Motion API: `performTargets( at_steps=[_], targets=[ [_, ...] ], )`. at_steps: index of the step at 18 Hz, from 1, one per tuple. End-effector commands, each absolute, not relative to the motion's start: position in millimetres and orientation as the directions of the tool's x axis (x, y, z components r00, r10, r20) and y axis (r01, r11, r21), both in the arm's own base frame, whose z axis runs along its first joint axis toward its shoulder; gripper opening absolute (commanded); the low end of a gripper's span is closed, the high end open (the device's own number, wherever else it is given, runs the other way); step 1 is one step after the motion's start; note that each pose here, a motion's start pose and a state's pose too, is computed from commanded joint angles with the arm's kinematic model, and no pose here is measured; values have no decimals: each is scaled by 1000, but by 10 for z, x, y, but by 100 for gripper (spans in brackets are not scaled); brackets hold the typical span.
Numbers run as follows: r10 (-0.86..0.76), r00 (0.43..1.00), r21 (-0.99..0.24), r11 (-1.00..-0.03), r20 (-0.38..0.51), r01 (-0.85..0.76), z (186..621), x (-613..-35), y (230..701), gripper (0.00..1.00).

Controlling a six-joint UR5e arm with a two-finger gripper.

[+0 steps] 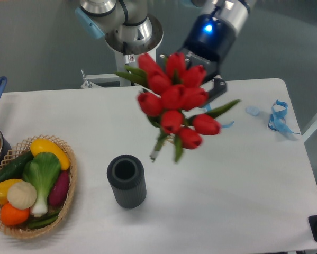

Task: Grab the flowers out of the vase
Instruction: 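Lift the gripped tulips up out of the grey vase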

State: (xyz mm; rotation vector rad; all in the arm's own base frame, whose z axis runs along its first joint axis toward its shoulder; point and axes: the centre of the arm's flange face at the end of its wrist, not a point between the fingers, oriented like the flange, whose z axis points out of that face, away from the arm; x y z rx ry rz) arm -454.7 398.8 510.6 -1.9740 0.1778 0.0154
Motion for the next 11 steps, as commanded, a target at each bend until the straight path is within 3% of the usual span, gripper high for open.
performTargets(
  at_steps=[2,4,7,11],
  targets=[
    [-125,982,-903,-391,-139,-177,4965,-4647,3867,26],
    [-113,985,-899,-405,-130,-165,4879,-4699,3806,14],
    [-82,988,-861,-485,-131,-154,4698,-4764,3768,14],
    [-80,990,-856,-499,-114,-139,4599,-4750,3766,15]
  ],
)
